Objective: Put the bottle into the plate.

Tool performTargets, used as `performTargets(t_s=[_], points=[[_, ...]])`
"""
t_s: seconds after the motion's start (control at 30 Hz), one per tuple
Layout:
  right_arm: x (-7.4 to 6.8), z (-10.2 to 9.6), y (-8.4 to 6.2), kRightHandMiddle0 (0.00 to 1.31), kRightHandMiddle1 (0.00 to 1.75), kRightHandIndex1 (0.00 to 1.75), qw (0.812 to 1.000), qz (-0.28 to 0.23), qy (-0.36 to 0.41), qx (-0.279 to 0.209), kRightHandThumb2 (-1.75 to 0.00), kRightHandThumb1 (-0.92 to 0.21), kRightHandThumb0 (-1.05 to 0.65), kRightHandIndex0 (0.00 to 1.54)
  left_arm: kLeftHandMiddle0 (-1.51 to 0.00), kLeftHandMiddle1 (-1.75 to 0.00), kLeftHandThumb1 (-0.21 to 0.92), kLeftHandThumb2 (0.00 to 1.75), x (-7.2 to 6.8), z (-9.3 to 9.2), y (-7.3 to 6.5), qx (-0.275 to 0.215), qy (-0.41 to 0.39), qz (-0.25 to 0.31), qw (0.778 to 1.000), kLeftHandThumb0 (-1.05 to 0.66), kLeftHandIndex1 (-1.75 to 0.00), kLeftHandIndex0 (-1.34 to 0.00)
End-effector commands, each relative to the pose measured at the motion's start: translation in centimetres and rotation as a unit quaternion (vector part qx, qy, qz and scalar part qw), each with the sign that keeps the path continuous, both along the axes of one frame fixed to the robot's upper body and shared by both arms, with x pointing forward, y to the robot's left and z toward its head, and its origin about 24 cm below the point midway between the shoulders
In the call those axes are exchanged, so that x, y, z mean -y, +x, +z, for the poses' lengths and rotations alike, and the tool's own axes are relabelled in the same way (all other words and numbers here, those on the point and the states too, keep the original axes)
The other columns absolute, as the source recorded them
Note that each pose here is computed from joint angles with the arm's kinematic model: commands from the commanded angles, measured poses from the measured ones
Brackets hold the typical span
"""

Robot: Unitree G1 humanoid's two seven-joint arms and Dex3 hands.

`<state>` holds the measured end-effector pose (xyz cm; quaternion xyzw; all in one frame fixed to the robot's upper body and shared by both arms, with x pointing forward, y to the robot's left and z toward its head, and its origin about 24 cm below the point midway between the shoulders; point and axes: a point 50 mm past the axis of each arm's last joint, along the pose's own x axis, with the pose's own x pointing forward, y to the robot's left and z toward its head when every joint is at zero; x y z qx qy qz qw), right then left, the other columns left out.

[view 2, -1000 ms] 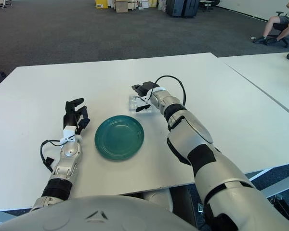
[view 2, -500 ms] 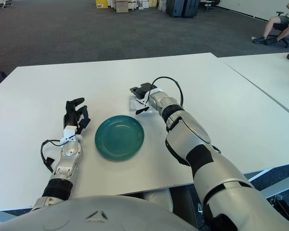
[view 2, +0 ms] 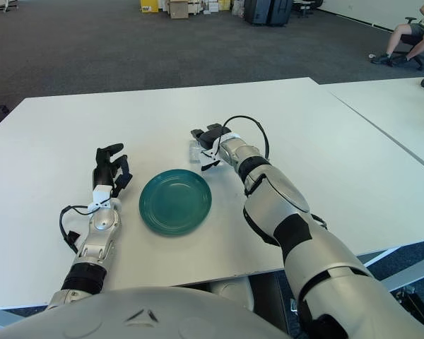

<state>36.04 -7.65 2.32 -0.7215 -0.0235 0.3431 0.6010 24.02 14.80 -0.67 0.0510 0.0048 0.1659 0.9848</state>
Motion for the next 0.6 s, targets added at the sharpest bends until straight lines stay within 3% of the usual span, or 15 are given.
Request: performTargets(t_s=[0.0,0.57], points=[[0.93,-1.21,-0.57,0.00,0.00,0.02,1.000,-0.009,-0.021,-0.018,-0.31,-0.92,-1.02,0.08,-0.47,-0.57,0.92,0.75,-0.15,0.35,0.03,0.011,0.004,0.002,1.000,-0.58,-1.11,-0.26],[1.63,-1.98,-0.88,0.01,0.01,0.02,0.999,-0.019,-0.044,-0.010,-0.26,-0.92,-0.97,0.12,-0.44,-0.56,0.92,0.75,-0.34,0.47,-0.25,0.013,0.003,0.003,1.000,-0.60,-1.11,-0.23]])
